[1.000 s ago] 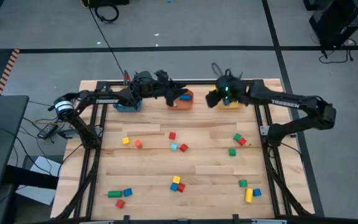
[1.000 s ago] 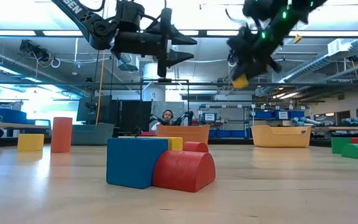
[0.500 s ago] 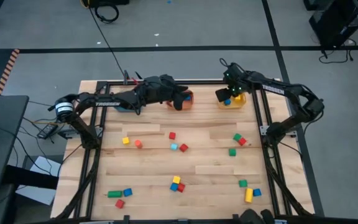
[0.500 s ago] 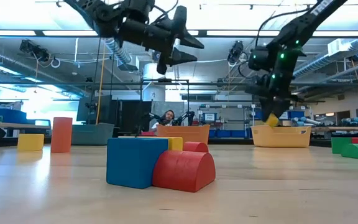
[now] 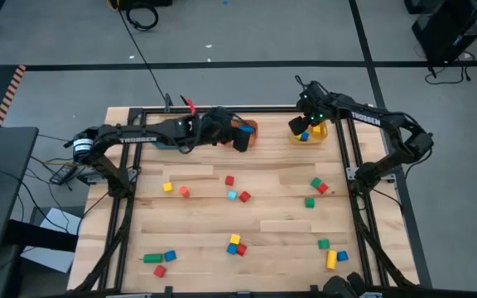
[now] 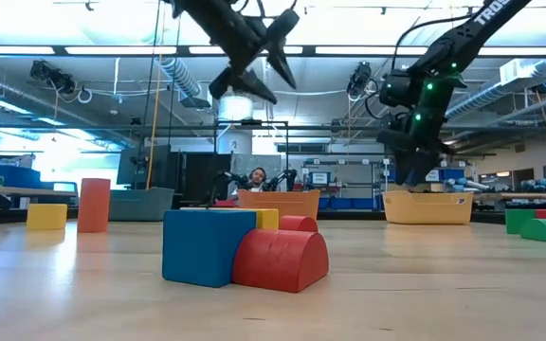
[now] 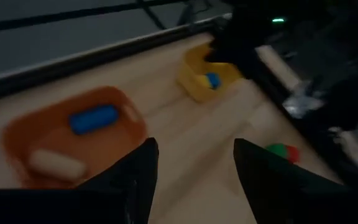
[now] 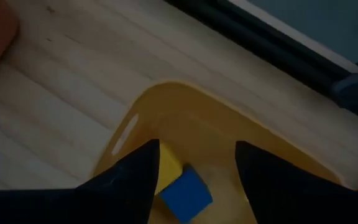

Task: Sort blocks by size
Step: Put the blue cube block into the yellow bin

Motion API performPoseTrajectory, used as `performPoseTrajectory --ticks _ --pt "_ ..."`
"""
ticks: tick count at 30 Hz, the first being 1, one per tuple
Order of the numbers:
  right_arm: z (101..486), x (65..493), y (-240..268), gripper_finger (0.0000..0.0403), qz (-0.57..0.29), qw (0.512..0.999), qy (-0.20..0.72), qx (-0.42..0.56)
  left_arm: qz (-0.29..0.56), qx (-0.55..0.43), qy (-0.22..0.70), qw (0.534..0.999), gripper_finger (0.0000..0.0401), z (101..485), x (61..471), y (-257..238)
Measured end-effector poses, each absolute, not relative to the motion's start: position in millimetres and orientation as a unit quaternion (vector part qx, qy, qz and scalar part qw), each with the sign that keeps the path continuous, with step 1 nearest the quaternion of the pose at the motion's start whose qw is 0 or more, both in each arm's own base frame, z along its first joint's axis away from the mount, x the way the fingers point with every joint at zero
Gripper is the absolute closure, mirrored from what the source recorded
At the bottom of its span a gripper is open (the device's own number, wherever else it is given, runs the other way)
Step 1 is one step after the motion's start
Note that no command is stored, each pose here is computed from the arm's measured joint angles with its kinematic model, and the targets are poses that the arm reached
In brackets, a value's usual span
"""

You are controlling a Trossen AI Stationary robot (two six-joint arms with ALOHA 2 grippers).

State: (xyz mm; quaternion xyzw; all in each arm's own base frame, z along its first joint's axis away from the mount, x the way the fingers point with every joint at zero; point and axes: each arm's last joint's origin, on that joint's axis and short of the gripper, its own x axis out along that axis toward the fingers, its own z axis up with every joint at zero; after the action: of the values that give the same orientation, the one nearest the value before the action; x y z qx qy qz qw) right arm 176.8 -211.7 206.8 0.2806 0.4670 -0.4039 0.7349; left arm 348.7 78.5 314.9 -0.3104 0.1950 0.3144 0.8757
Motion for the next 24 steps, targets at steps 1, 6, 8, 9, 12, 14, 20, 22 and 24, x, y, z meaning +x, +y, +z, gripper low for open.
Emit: performPoseTrajectory --ticks 1,6,8,9,12,14,20,22,24 --pt "208 176 -211 0.0177 -0.404 0.735 0.467 0.281 0.308 -0.315 0.187 0.878 0.0183 319 348 72" --pt "214 171 -204 0.0181 -0.395 0.732 0.478 0.282 0.324 -0.327 0.171 0.871 0.0183 329 341 42" --pt "218 170 -200 0.0183 -0.393 0.734 0.478 0.28 0.344 -0.316 0.171 0.868 0.0183 329 338 30" --pt "221 170 -197 0.0184 -0.391 0.736 0.478 0.278 0.351 -0.311 0.172 0.866 0.0183 328 337 24" --pt "230 169 -187 0.0185 -0.387 0.741 0.473 0.278 0.341 -0.296 0.193 0.871 0.0183 326 335 11" --pt "236 168 -179 0.0186 -0.384 0.744 0.47 0.28 0.329 -0.281 0.213 0.876 0.0183 323 336 6" --pt "259 166 -142 0.0189 -0.391 0.748 0.453 0.286 0.316 -0.267 0.249 0.876 0.0183 318 334 1" --pt "267 165 -126 0.0192 -0.402 0.75 0.438 0.291 0.314 -0.253 0.258 0.878 0.0183 317 333 1" --pt "274 164 -110 0.0196 -0.408 0.75 0.422 0.306 0.31 -0.242 0.261 0.882 0.0183 317 334 2"
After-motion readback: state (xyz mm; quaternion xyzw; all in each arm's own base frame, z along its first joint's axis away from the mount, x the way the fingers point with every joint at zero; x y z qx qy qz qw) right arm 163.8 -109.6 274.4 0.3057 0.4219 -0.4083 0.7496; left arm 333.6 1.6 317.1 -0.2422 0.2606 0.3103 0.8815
